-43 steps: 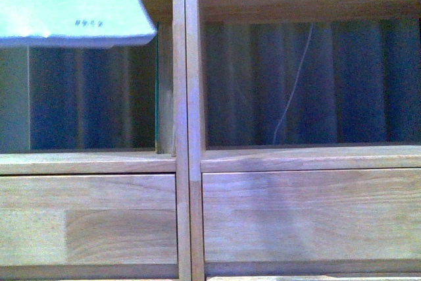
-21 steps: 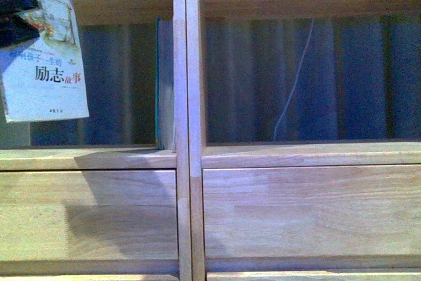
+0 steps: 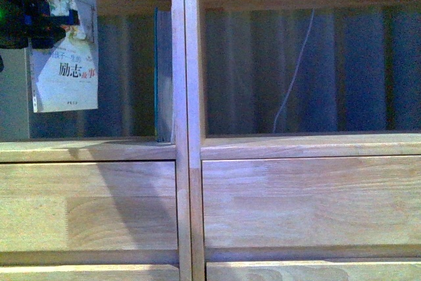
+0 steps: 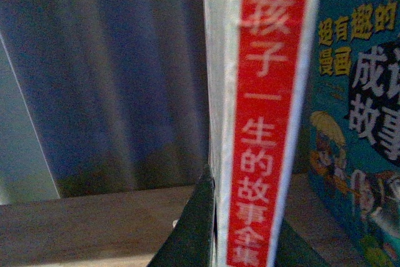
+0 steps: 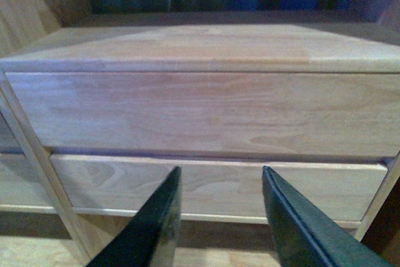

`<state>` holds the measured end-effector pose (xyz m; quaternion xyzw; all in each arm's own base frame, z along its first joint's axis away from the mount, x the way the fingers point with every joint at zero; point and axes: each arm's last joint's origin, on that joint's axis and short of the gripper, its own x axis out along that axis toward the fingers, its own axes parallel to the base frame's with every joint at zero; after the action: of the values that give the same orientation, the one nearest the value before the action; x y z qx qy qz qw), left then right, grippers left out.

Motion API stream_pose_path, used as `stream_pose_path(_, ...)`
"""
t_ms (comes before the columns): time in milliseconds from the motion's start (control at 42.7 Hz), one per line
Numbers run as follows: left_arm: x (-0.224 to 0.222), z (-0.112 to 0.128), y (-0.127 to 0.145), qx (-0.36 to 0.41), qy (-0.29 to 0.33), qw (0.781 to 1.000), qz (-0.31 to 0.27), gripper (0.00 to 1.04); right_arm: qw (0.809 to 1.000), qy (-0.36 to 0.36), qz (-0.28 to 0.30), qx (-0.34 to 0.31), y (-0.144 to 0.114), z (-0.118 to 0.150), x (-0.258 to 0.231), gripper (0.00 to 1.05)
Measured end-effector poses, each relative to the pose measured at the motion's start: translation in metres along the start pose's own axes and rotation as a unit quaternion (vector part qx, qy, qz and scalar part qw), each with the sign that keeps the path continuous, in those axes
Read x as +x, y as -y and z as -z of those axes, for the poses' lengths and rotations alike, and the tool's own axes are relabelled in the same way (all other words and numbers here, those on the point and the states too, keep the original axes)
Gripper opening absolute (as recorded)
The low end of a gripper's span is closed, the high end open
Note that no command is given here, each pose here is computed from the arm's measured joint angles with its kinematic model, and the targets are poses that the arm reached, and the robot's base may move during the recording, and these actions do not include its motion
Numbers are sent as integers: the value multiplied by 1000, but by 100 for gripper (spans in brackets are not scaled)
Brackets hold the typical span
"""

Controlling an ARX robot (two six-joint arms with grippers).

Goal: Organize books on shelf

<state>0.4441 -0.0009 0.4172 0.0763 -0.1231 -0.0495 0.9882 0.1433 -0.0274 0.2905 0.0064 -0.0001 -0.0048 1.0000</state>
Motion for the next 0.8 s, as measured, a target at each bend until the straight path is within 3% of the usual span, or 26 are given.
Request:
stream_pose_path(211, 21, 1, 13, 20, 22, 1000, 7, 7, 1000, -3, -2, -2, -9, 37, -9, 2)
stream_pose_path(492, 51, 18, 42, 21, 8, 1000, -3, 7, 1000, -7, -7, -4, -25, 77, -21, 3)
stream_pose_path(702, 60, 43, 68, 18, -21, 1000, 14, 7, 1000, -4, -5, -4, -26, 92, -26, 3)
stream_pose_path(796, 61, 44, 76, 19, -21, 999, 21, 7, 1000, -4, -5, -4, -26, 97, -28, 3)
